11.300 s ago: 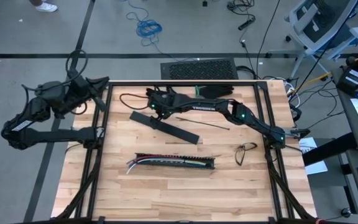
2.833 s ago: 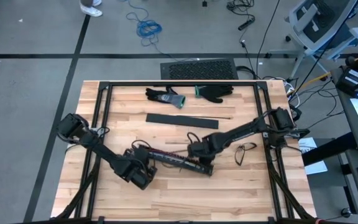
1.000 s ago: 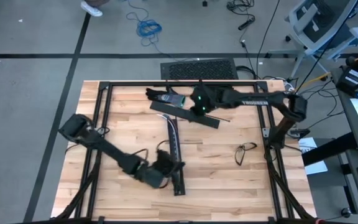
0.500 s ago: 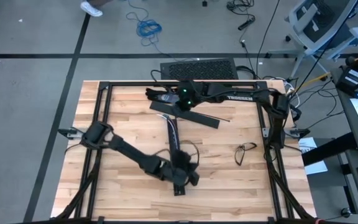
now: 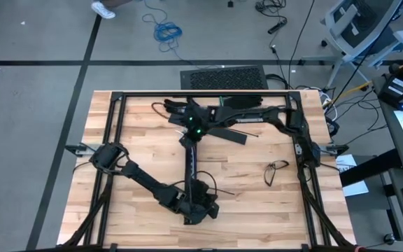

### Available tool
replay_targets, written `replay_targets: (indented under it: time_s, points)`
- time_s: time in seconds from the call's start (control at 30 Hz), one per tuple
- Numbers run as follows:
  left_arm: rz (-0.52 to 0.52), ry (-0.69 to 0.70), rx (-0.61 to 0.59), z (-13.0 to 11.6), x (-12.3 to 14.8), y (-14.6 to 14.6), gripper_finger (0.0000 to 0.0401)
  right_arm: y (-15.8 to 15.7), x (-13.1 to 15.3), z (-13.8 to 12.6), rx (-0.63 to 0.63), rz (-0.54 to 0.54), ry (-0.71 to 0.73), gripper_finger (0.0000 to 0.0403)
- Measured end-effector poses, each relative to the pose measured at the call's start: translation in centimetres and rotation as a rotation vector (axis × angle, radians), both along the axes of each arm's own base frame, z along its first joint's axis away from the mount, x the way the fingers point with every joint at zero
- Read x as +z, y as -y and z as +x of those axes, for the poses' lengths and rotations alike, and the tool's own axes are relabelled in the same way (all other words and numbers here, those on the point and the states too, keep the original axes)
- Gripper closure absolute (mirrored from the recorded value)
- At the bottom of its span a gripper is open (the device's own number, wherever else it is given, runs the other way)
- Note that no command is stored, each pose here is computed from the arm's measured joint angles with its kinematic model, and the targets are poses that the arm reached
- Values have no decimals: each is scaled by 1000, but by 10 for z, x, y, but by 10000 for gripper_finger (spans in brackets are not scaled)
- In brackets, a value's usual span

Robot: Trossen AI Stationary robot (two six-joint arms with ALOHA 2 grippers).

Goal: Ziptie cables
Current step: Adjust the black cable duct

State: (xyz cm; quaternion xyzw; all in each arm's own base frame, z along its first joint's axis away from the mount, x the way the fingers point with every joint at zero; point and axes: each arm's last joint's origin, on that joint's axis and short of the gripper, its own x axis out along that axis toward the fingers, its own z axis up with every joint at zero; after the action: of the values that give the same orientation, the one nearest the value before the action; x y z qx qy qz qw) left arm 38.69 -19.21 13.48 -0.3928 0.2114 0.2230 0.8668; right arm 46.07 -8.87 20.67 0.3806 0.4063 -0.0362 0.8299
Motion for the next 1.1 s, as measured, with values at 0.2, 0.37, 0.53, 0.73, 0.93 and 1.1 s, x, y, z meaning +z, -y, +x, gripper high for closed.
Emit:
replay_targets:
  time_s: [0.2,0.37,0.53,0.73,0.93,1.1]
  points:
    - [-13,-1,-9,0,0,0,401,-16,-18,17,-8,-3,15,403]
    - [-51,-30,-22,-6,-2,8,401,-13,-30,15,-55,-71,-55,403]
    - [-65,-38,-42,-12,-3,18,401,-2,-34,8,-73,-140,-122,403]
    - [-88,-140,-36,-27,-11,28,401,5,-36,-3,-37,-155,-210,403]
    - [-122,-230,-113,-41,-12,41,401,0,-36,-14,28,-121,-316,403]
    - [-109,-343,-145,-58,-6,45,401,-15,-29,-25,96,-133,-392,403]
